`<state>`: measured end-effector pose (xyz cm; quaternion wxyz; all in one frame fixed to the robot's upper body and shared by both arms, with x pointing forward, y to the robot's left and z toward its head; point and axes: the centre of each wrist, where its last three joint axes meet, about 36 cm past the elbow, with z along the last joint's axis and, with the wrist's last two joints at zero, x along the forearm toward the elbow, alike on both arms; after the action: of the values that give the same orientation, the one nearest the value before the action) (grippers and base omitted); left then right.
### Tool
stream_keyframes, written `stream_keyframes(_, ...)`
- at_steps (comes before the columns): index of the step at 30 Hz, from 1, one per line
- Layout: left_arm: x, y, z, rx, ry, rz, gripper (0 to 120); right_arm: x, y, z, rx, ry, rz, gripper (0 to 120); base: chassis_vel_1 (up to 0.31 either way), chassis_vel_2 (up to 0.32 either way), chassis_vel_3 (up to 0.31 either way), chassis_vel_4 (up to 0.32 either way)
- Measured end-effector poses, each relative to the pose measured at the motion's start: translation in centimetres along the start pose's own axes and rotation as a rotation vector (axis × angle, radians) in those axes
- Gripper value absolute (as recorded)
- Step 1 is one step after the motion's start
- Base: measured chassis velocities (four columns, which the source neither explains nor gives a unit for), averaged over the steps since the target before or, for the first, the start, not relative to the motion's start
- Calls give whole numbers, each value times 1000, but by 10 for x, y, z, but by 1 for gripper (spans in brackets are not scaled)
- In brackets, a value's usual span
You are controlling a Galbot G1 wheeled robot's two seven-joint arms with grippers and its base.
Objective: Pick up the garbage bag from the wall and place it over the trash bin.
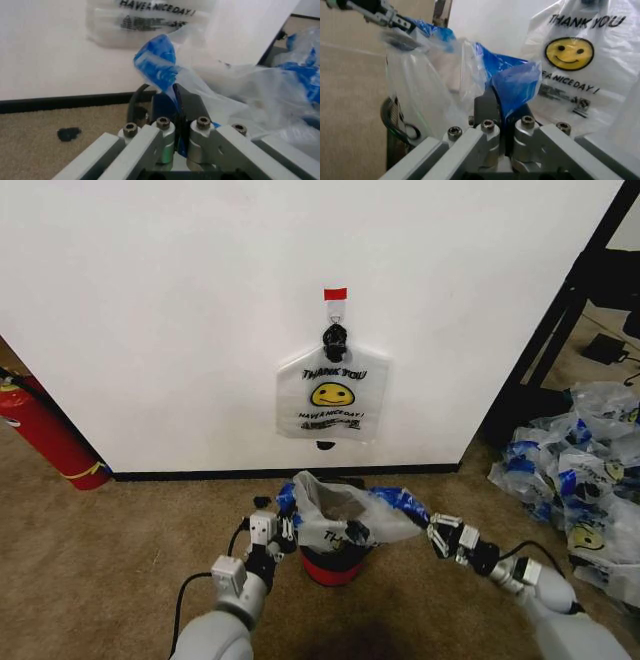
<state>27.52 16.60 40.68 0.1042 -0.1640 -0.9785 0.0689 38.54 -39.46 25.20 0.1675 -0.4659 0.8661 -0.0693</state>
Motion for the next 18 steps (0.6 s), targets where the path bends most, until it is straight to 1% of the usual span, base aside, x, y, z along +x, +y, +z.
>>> stream_keyframes(3, -1, -1, 0, -9, -14, 27, 0, -8, 5, 1, -3, -32, 18, 0, 0, 0, 0, 0)
stream_keyframes(6, -1, 0, 1, -18, -24, 53, 0, -10, 6, 1, -5, -40, 18, 0, 0, 0, 0, 0)
stream_keyframes(7, -2, 4, 6, -40, -30, 95, 0, -12, 8, 2, -9, -41, 11, 0, 0, 0, 0, 0)
stream_keyframes(9, -5, 17, 12, -71, -39, 143, 0, -14, 11, 3, -15, -41, 1, 0, 0, 0, 0, 0)
stream_keyframes(10, -11, 29, 12, -100, -56, 180, 0, -17, 11, 3, -15, -45, -5, 0, 0, 0, 0, 0)
stream_keyframes(11, -11, 29, 12, -100, -56, 180, 0, -17, 11, 3, -15, -45, -5, 0, 0, 0, 0, 0)
stream_keyframes(13, -18, 48, 8, -153, -79, 235, 0, -21, 8, 1, -7, -54, -10, 0, 0, 0, 0, 0)
stream_keyframes(15, -26, 67, -2, -244, -98, 319, 0, -27, 6, -1, -1, -65, -15, 0, 0, 0, 0, 0)
stream_keyframes(17, -31, 80, -14, -331, -106, 399, 0, -30, 6, -3, 2, -73, -18, 0, 0, 0, 0, 0)
stream_keyframes(18, -33, 85, -18, -360, -109, 439, 0, -32, 5, -4, 5, -80, -17, 0, 0, 0, 0, 0)
